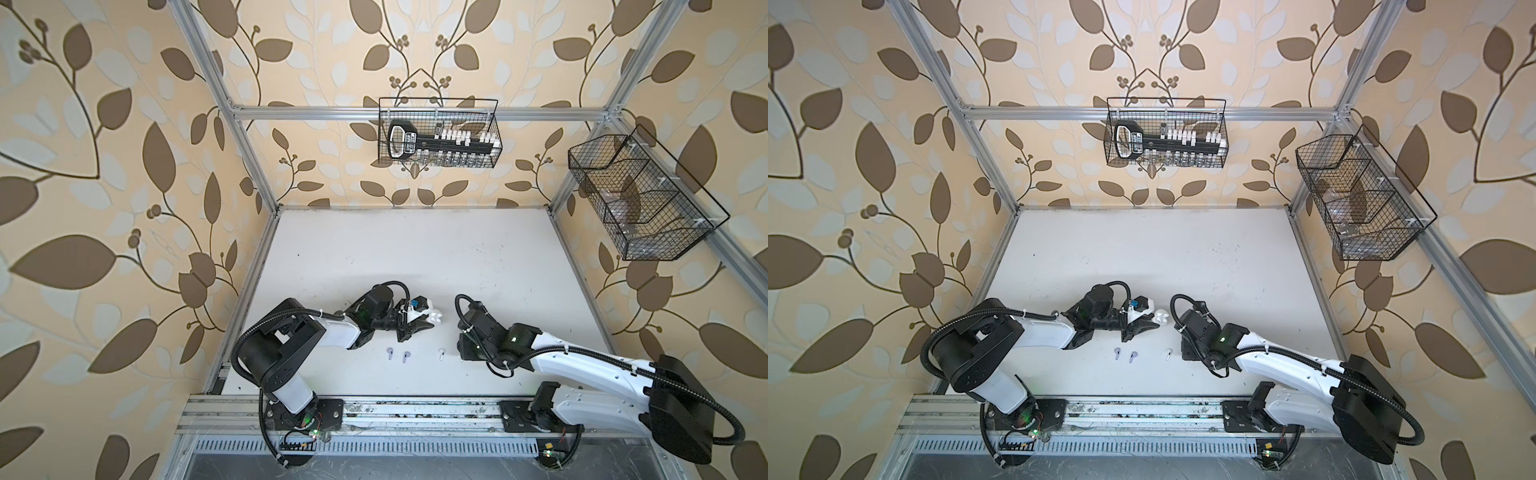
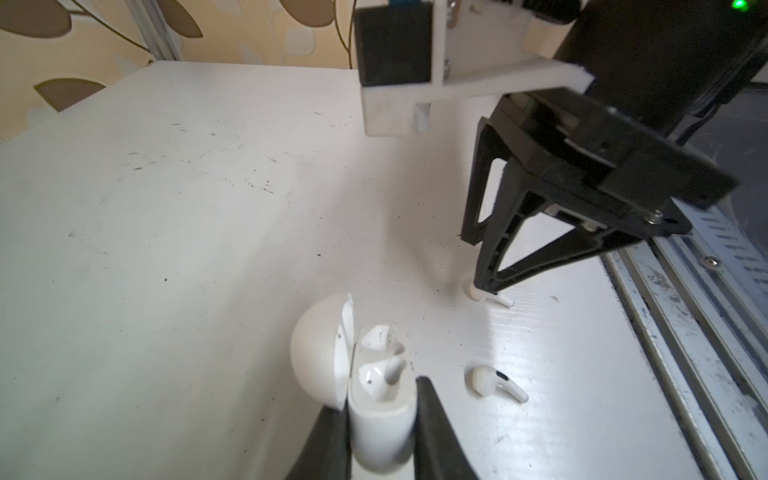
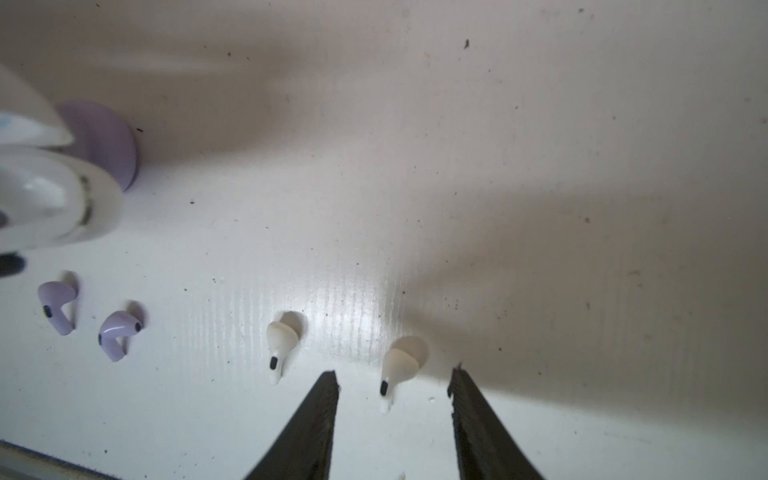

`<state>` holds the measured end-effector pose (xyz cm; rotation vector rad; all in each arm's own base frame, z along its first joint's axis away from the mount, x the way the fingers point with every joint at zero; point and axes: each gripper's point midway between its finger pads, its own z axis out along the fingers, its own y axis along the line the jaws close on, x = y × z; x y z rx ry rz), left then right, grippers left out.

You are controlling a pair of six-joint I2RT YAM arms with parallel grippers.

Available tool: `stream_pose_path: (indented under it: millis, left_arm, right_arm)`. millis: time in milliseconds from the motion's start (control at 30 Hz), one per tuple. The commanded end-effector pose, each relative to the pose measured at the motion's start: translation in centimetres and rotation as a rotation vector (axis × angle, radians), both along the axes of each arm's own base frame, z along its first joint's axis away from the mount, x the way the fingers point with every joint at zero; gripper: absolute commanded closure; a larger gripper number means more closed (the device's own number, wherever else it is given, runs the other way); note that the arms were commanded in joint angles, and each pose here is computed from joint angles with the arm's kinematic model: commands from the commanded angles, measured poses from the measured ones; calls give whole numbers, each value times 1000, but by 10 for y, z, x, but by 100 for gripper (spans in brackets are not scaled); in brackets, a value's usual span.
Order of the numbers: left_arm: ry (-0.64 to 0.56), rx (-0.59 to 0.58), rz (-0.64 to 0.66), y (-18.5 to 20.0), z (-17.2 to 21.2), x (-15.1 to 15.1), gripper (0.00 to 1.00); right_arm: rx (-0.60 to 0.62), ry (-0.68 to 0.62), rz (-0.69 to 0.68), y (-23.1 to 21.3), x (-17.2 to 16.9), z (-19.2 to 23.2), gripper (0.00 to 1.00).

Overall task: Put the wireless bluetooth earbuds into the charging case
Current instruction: 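Lower the right gripper onto the white earbud nearest the case and grasp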

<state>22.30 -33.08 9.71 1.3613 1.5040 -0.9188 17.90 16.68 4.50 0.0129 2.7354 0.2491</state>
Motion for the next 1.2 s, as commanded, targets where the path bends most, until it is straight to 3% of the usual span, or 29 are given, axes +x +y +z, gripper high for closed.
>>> stream_pose_path:
  millis: [0, 1167]
  left_arm:
    - [-86, -87, -89, -10, 22, -10, 100]
    - [-73, -98, -105, -11, 27, -13, 100]
  right_arm:
    - [-25, 8, -28, -5, -2, -9, 54]
    - [-111, 71, 10, -2, -12, -36, 69]
